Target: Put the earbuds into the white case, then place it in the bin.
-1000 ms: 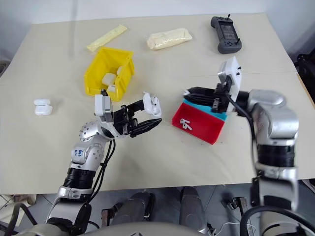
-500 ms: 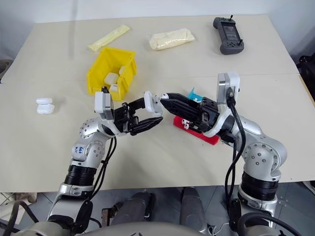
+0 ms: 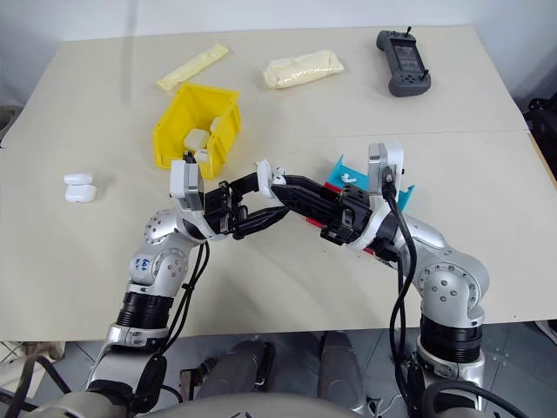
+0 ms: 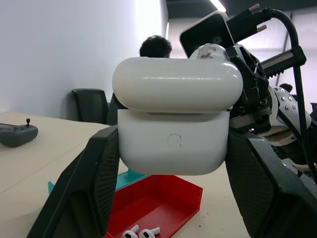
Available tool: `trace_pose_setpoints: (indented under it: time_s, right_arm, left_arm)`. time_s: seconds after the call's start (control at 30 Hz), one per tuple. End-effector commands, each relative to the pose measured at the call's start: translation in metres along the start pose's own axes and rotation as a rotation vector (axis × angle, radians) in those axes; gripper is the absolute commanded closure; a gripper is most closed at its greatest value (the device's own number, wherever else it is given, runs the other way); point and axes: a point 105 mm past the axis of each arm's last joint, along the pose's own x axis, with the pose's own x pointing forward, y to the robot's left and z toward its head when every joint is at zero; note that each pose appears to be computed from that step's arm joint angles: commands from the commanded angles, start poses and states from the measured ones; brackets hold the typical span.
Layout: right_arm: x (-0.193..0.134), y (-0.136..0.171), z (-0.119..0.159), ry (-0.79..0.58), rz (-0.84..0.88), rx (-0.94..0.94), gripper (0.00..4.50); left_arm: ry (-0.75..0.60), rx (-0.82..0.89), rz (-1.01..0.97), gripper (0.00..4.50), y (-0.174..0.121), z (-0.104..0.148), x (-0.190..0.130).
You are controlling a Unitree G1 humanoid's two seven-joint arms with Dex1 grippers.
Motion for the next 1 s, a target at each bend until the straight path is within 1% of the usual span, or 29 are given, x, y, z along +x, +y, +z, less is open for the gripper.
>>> trace_pose_setpoints:
  time_s: [0.03,0.27,0.33,0.5,0.8,0.87,0.9,1.0]
  right_arm:
    - [-0.001,-0.002,0.000,-0.017,-0.009,0.005,3.98]
    - [-0.001,-0.004,-0.005,-0.010,-0.018,0.034,3.98]
    - [-0.001,-0.003,-0.010,0.014,-0.011,0.030,3.98]
    - [-0.003,0.006,-0.028,0.131,0.033,-0.008,3.98]
    - [-0.005,-0.003,-0.032,0.196,-0.008,-0.044,3.98]
    - [-0.004,-0.005,-0.031,0.199,-0.013,-0.040,3.26]
    - [-0.003,-0.005,-0.031,0.201,-0.008,-0.039,3.00]
    - [-0.002,-0.007,-0.025,0.197,-0.006,-0.059,2.01]
  left_arm:
    - [-0.041,0.041,-0.023,1.70,-0.004,0.012,0.005]
    - [-0.043,0.047,-0.019,1.70,-0.003,0.013,0.005]
    - [-0.045,0.050,-0.017,1.70,-0.002,0.013,0.005]
    - [-0.056,0.053,0.000,1.70,0.000,0.015,0.005]
    - [-0.069,0.059,0.000,1.70,0.001,0.019,0.008]
    - [-0.069,0.061,-0.002,1.70,0.001,0.019,0.008]
    - [-0.069,0.063,-0.003,1.70,0.001,0.019,0.009]
    - [-0.070,0.066,-0.005,1.70,0.000,0.020,0.009]
